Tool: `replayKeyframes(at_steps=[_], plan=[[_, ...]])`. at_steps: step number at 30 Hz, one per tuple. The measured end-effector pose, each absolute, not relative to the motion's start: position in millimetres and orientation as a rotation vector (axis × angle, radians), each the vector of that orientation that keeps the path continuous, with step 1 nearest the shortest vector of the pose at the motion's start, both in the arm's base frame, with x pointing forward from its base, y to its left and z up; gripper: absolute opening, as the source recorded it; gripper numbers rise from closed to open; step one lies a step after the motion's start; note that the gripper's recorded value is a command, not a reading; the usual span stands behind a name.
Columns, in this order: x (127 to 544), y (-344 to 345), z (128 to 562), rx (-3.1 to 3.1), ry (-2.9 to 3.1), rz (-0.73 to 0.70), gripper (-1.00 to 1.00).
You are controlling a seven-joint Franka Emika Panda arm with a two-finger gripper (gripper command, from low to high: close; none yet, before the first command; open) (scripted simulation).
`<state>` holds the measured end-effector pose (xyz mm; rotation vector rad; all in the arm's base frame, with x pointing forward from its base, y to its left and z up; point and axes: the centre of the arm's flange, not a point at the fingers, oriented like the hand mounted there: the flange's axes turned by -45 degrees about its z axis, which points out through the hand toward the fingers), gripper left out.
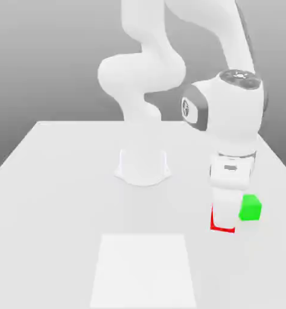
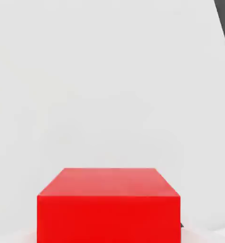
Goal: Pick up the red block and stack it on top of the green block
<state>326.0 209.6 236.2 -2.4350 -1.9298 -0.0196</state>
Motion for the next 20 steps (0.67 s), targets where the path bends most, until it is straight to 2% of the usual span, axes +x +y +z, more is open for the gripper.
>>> replayKeyframes(at_steps=[8, 16, 17, 20], plan=[[216.5, 280.6, 244.6, -2.350, -2.079, 0.000, -1.00], [209.5, 284.7, 192.7, -2.352, -2.091, -0.002, -1.00], [208.4, 284.1, 184.8, -2.350, -2.090, -0.001, 1.00], [208.4, 284.1, 184.8, -2.350, -2.090, -0.001, 1.00]])
